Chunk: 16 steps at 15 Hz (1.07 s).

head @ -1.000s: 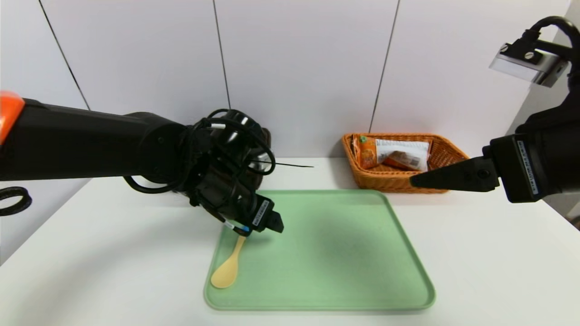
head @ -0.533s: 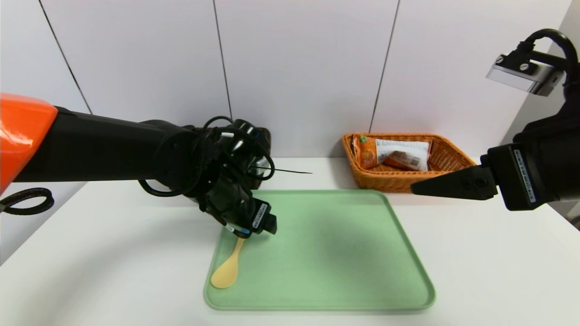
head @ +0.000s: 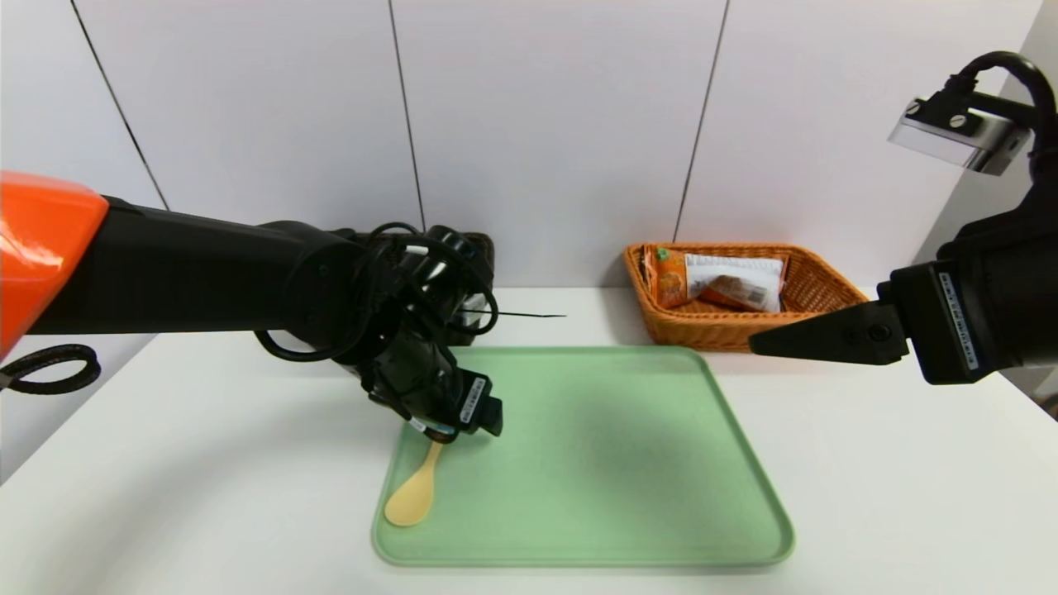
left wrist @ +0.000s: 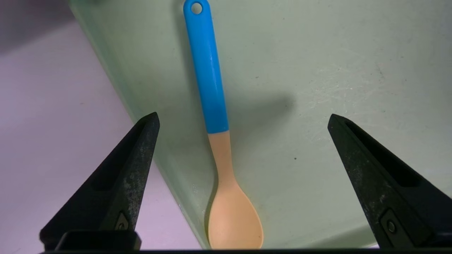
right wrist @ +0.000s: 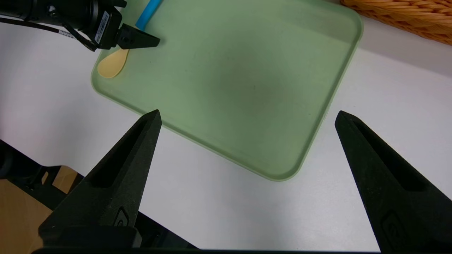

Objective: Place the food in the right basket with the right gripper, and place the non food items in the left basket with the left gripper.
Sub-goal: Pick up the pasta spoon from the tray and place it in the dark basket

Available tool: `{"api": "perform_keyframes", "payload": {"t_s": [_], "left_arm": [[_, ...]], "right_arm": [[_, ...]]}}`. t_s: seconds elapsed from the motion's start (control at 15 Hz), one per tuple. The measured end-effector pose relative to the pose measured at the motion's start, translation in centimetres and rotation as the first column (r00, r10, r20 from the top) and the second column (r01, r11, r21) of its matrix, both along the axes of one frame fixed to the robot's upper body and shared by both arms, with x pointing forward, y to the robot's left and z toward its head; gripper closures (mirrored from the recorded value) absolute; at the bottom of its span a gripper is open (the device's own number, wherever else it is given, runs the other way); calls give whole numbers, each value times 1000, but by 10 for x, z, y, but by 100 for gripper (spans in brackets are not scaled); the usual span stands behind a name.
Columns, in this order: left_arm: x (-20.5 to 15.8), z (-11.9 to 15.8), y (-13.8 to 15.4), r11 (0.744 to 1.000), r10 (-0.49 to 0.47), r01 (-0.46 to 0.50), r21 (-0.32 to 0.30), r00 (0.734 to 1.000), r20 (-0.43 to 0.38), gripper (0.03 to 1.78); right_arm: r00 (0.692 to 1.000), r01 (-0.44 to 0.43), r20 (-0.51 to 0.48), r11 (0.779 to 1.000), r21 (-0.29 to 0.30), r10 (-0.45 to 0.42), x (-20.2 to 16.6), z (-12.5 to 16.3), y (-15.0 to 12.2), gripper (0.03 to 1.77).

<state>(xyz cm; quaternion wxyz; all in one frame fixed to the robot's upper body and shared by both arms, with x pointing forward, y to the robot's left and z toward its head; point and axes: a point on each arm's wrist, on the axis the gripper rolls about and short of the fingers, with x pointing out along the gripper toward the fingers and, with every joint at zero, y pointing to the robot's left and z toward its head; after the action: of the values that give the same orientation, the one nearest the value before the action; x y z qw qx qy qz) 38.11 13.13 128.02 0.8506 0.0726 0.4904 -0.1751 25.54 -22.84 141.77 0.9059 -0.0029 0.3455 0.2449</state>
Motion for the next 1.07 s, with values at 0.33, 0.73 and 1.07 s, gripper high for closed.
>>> {"api": "perform_keyframes", "payload": {"t_s": [0.33,0.73,1.07], "left_arm": [[1,-8,-3,1000,15,-15,4,1000,-25,12],[3,-17,-5,999,31,-31,10,998,-56,12],[4,-21,-5,999,32,-31,15,997,-65,12]], "right_arm": [[1000,1,0,1000,0,-1,-1,0,-1,11],[1000,2,-2,1000,-2,-2,-1,-1,-1,11],[1000,1,-4,1000,-3,-1,0,-1,0,11]]}}
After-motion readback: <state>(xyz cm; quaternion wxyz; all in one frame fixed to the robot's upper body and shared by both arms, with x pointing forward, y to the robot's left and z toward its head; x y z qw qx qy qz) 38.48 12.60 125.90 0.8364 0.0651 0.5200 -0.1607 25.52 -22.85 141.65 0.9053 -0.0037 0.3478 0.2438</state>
